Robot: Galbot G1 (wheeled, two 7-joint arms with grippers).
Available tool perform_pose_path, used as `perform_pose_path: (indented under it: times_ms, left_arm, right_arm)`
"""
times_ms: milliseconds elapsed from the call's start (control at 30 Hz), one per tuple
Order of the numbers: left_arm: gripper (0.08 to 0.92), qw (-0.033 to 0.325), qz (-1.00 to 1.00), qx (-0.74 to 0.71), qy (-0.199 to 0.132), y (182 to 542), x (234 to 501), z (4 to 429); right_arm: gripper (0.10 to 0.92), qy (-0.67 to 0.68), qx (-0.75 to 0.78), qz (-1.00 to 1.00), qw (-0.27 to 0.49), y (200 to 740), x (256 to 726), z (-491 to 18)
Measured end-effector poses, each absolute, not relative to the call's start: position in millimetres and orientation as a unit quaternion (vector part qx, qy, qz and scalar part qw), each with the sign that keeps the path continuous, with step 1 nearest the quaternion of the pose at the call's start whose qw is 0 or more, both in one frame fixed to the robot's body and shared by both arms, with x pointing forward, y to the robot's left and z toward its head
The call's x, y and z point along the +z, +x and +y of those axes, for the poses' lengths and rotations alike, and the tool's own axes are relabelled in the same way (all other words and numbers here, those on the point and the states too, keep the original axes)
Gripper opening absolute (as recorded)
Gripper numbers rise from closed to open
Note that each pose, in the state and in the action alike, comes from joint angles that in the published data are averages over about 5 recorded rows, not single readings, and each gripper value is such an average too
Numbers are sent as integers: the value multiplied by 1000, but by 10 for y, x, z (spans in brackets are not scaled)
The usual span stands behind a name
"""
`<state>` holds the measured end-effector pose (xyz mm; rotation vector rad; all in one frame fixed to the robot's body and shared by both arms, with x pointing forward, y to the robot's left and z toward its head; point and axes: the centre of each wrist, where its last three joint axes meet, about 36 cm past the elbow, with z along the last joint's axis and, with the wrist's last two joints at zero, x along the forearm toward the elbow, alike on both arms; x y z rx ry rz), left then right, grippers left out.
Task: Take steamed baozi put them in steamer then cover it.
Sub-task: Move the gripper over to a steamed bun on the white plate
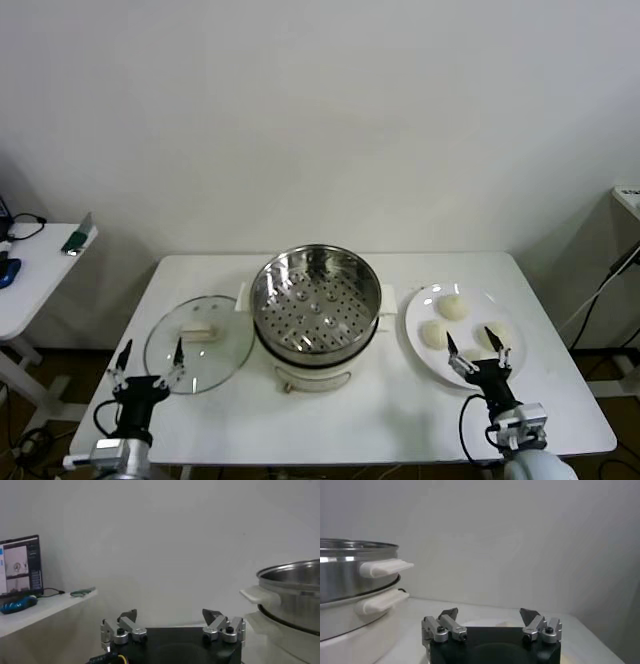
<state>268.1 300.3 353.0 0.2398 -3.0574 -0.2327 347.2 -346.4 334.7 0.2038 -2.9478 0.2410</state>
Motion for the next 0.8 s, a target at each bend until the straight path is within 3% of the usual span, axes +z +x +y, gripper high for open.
perform_pose_path:
  times_ms: [267,567,800]
  left_arm:
    - [823,26,-995,-67,74,2705,3528,2984]
    - [823,17,-995,-58,76,2740,3539,3005]
    - [823,20,-995,-52,85,2744,3507,3043]
  right_arm:
    - [823,165,187,-958,144,3875,3666,-3952]
    - [823,305,331,-861,237,4681,4174,-4674]
    - [823,380,405,-775,302,5338,4536,-4870]
